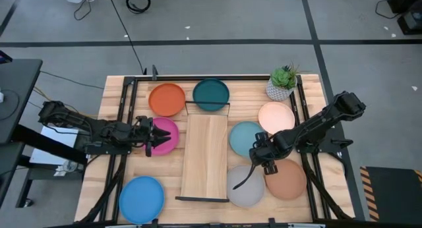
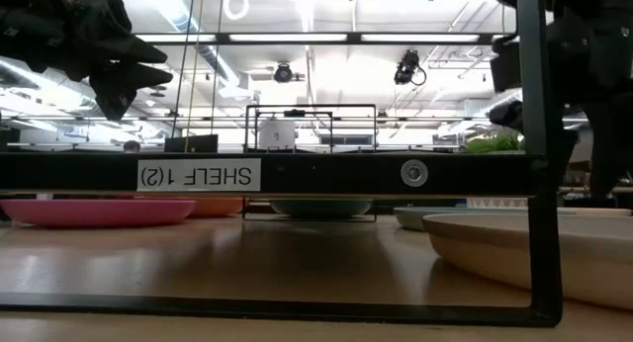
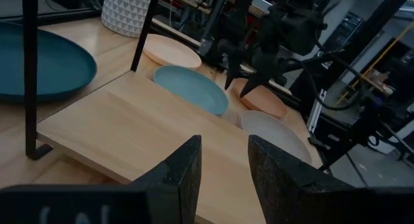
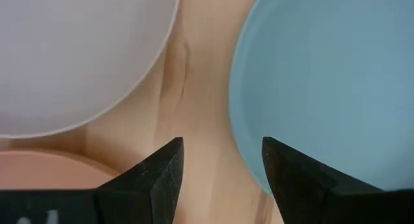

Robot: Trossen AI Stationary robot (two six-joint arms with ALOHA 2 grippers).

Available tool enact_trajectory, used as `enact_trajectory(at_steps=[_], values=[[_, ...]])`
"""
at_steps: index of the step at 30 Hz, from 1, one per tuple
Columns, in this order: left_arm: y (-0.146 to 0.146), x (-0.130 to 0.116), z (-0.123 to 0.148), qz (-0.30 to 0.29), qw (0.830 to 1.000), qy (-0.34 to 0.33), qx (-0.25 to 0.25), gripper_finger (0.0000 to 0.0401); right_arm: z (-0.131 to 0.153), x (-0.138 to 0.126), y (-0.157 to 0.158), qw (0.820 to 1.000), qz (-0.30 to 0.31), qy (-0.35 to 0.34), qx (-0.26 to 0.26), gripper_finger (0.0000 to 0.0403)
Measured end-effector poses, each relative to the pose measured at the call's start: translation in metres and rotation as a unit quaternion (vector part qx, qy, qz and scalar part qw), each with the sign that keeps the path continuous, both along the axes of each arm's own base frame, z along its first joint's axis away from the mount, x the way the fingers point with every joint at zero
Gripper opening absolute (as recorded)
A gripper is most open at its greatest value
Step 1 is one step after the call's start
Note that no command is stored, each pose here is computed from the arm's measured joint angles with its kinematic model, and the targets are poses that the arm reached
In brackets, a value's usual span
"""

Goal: Place and stack plates onto a shelf
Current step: Put the light blue plate on the shelf

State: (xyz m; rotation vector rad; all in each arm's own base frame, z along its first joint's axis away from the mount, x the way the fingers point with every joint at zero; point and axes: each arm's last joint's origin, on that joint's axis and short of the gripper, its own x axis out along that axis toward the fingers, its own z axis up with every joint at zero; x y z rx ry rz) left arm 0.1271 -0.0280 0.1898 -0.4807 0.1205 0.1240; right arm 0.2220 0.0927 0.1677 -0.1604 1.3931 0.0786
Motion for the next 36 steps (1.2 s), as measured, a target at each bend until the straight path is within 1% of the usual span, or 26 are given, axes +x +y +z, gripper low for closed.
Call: enact_trajectory(at_steps=[3, 10, 14, 18, 21, 26, 31, 34, 36], values=[[0.0, 0.0, 0.0, 0.0, 1.0, 0.0, 0.002, 0.0134, -0.005, 0.0, 0.002, 1.0, 0.004, 0.012, -0.007, 0.0216], [0.0, 0.0, 0.0, 0.0, 1.0, 0.0, 0.003, 0.0134, -0.007, -0.001, 0.003, 0.999, 0.024, 0.001, -0.045, 0.0205], [0.0, 0.0, 0.0, 0.0, 1.0, 0.0, 0.006, 0.0134, -0.015, -0.002, 0.002, 0.998, 0.038, -0.013, -0.041, 0.0194], [0.0, 0.0, 0.0, -0.003, 1.0, 0.002, 0.027, 0.0134, -0.023, -0.008, -0.001, 0.997, 0.049, -0.006, -0.051, 0.0175], [0.0, 0.0, 0.0, -0.003, 1.0, 0.002, 0.027, 0.0134, -0.023, -0.009, -0.002, 0.997, 0.05, -0.005, -0.062, 0.0151], [0.0, 0.0, 0.0, 0.003, 1.0, 0.002, 0.029, 0.0134, -0.023, -0.009, -0.002, 0.994, 0.084, -0.002, -0.068, 0.0093], [0.0, 0.0, 0.0, 0.005, 1.0, 0.002, 0.025, 0.0134, -0.023, -0.006, -0.005, 0.994, 0.09, 0.0, -0.057, 0.0038], [0.001, 0.0, 0.0, 0.006, 1.0, 0.002, 0.025, 0.0134, -0.023, -0.005, -0.005, 0.994, 0.101, 0.0, -0.046, 0.0014], [0.001, 0.0, 0.0, 0.006, 1.0, 0.002, 0.025, 0.0134, -0.021, -0.006, -0.006, 0.993, 0.106, 0.009, -0.058, 0.001]])
